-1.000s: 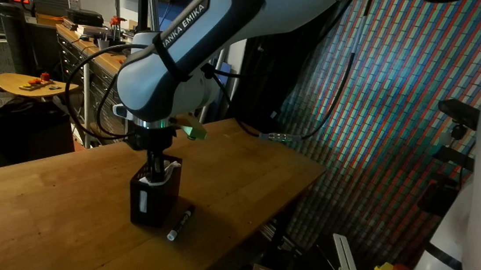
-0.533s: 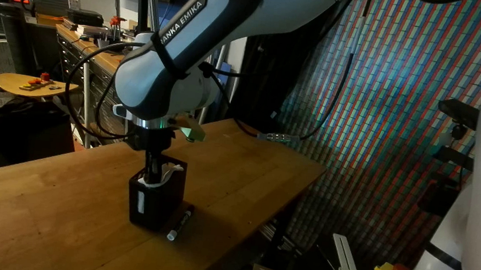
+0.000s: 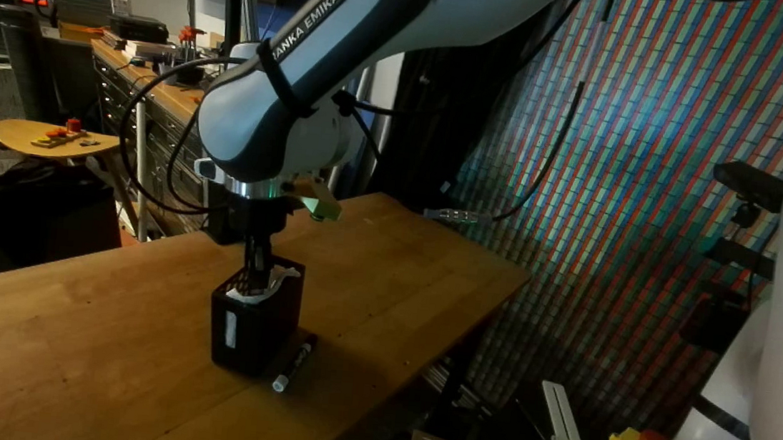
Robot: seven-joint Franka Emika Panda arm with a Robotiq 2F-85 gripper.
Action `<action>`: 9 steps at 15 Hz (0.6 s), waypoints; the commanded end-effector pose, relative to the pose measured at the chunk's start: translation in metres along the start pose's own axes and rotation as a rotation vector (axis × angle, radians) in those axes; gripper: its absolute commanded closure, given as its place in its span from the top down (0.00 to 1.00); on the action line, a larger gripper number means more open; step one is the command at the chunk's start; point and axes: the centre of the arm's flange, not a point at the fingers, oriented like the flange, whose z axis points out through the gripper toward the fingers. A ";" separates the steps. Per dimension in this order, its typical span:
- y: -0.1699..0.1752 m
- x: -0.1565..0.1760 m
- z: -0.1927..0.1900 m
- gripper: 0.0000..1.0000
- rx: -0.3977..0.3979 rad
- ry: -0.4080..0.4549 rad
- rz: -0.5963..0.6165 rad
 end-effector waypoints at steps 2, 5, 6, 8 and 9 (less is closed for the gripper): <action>-0.007 -0.014 -0.049 0.14 -0.051 -0.025 0.015; -0.015 -0.019 -0.067 0.14 -0.051 -0.029 0.028; -0.018 -0.019 -0.071 0.14 -0.046 -0.028 0.030; -0.028 -0.016 -0.074 0.14 -0.038 -0.030 0.030; -0.034 -0.014 -0.073 0.14 -0.035 -0.032 0.024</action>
